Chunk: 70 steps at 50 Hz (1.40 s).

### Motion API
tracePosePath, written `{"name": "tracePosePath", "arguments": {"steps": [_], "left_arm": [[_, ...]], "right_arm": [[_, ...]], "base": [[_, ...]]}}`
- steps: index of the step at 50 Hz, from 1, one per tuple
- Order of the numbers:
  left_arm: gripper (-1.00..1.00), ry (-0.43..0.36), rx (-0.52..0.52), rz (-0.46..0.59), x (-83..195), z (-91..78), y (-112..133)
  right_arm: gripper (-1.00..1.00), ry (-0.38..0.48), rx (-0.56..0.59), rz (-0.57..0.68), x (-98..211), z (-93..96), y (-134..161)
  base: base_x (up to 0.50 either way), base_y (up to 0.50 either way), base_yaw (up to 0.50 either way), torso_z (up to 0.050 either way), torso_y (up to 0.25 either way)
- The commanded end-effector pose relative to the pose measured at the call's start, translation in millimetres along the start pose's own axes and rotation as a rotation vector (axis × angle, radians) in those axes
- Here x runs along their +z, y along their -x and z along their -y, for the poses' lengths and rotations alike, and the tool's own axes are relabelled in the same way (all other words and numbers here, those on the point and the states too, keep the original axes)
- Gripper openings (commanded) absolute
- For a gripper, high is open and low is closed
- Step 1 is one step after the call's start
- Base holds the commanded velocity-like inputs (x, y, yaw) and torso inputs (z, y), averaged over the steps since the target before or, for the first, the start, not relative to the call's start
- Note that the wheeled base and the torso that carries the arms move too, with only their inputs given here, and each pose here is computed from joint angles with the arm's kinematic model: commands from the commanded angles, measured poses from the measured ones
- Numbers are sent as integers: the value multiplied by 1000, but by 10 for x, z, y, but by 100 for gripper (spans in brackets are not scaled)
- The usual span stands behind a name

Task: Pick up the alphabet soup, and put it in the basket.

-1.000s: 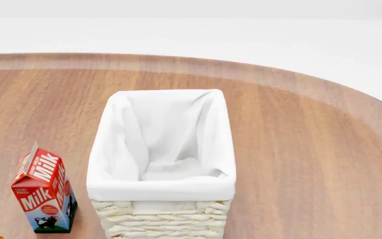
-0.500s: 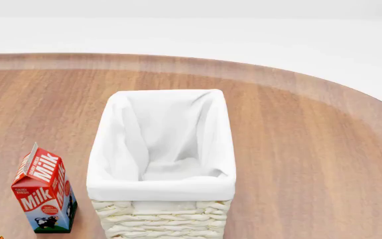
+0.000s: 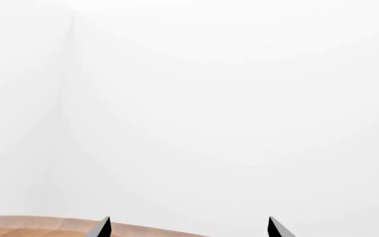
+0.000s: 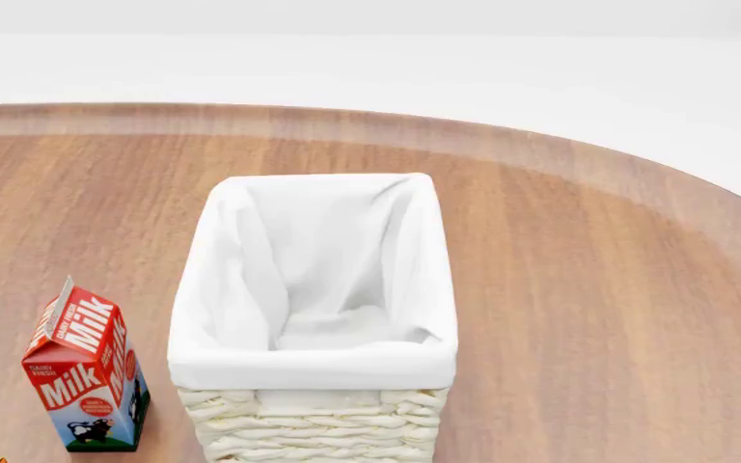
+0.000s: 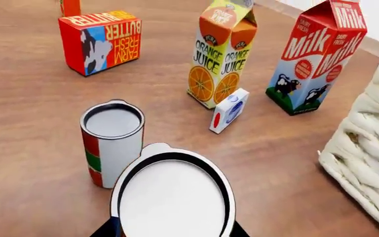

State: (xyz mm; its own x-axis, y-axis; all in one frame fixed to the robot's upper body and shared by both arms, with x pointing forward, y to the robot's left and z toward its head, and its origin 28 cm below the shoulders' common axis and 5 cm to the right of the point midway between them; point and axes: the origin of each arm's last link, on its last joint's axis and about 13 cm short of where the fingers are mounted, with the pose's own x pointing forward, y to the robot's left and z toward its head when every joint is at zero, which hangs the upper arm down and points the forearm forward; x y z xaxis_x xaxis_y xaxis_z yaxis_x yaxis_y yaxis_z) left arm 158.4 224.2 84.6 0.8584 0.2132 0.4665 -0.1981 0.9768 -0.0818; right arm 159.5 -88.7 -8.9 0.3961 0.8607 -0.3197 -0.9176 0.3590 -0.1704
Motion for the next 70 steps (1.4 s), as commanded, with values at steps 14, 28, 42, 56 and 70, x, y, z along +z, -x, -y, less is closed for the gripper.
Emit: {"name": "tracePosePath", "arguments": {"steps": [14, 28, 42, 56, 70], "left_arm": [[100, -1, -2, 1, 7, 6, 6], [100, 1, -2, 4, 20, 6, 9], [100, 1, -3, 2, 18, 8, 8], [100, 2, -1, 5, 18, 2, 8], [100, 3, 2, 3, 7, -3, -5]], "right_arm": [[-100, -41, -55, 292, 523, -24, 352], [-100, -71, -81, 422, 697, -22, 455], [-100, -81, -156, 530, 802, 25, 548], [-100, -85, -314, 550, 913, 99, 592], [-100, -6, -419, 543, 1168, 176, 627]], "base": [[0, 0, 0, 0, 0], [0, 0, 0, 0, 0], [0, 0, 0, 0, 1], [0, 0, 0, 0, 0], [0, 0, 0, 0, 1]]}}
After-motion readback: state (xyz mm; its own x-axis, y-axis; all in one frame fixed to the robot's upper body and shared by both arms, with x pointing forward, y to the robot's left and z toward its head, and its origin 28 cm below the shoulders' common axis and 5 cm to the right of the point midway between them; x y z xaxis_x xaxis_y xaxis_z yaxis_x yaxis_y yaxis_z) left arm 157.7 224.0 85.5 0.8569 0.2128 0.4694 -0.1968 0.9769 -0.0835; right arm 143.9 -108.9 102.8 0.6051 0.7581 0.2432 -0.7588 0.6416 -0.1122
